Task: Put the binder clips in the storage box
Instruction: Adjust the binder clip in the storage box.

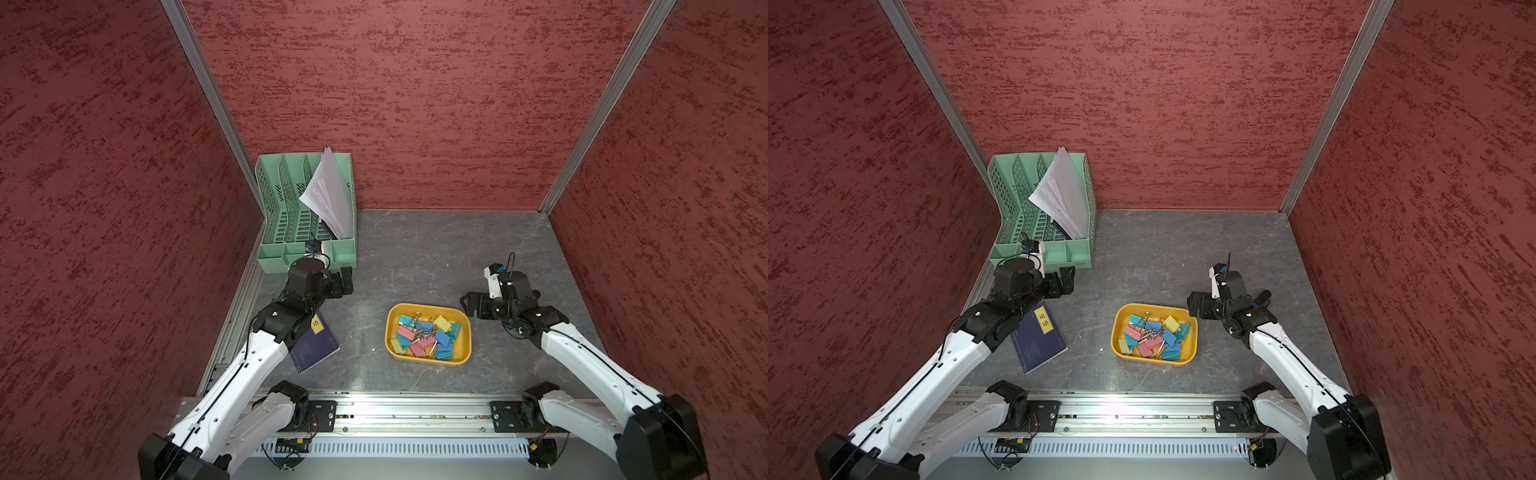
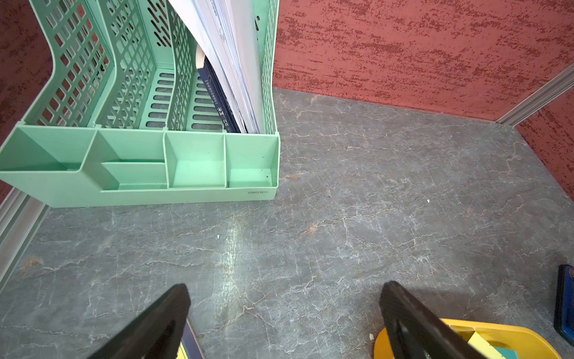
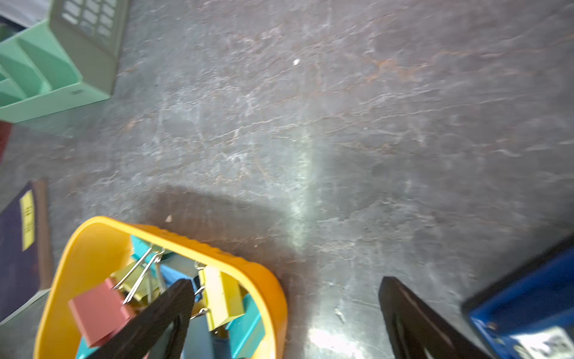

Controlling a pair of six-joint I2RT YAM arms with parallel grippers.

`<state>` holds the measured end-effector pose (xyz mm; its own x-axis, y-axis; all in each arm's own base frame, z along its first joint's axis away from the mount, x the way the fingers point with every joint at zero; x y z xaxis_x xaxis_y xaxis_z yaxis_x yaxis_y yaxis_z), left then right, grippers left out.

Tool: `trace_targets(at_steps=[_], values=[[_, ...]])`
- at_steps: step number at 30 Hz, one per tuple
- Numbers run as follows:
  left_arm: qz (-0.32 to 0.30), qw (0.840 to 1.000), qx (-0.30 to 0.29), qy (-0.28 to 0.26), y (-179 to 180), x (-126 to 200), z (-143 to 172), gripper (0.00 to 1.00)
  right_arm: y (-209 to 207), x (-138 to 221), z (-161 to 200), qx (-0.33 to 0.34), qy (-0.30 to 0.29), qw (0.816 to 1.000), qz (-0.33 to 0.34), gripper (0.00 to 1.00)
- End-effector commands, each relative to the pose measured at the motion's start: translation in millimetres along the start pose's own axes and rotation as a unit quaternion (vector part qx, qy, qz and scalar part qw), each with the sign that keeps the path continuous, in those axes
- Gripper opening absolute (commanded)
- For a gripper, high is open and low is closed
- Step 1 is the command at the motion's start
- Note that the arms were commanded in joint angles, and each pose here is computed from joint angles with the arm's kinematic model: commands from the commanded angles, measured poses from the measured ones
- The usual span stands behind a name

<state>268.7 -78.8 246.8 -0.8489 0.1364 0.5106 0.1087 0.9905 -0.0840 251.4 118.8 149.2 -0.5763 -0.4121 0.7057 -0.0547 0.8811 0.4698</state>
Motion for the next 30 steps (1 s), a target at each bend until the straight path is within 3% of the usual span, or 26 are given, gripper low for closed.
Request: trace_targets(at_steps=[1, 5, 8, 16, 20, 30], values=[[0.004, 1.0, 0.012, -0.009, -1, 0, 4, 1.0, 45, 3, 11, 0.037, 0.015, 0.992, -0.12, 0.99], [0.003, 1.0, 0.013, -0.005, -2, 2, 10, 1.0, 69, 11, 34, 0.063, 0.027, 0.986, -0.152, 0.94], [0.008, 1.0, 0.013, -0.007, -4, 4, 13, 1.0, 81, 9, 53, 0.063, 0.057, 0.983, -0.165, 0.83], [0.012, 1.0, 0.004, -0.006, -8, 5, 17, 1.0, 102, -25, 112, 0.107, 0.152, 0.975, -0.12, 0.57], [0.01, 1.0, 0.002, -0.007, -8, 5, 16, 1.0, 114, -42, 123, 0.13, 0.169, 0.972, -0.101, 0.54], [0.013, 1.0, -0.002, -0.003, -9, 4, 16, 1.0, 117, -76, 106, 0.146, 0.154, 0.977, -0.013, 0.55]])
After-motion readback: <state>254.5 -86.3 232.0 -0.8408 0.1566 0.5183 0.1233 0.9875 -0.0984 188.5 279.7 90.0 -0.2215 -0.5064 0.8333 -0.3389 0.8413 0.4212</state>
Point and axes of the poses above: each gripper's point midway between its finger pads, its own x axis back along the fingers, its own y axis along the line the jaws close on, z = x × y, the point moved 4 cm from there along x, back along the fingers, and after that the axes turned 8 degrees about -x, right-handed, at the moved point
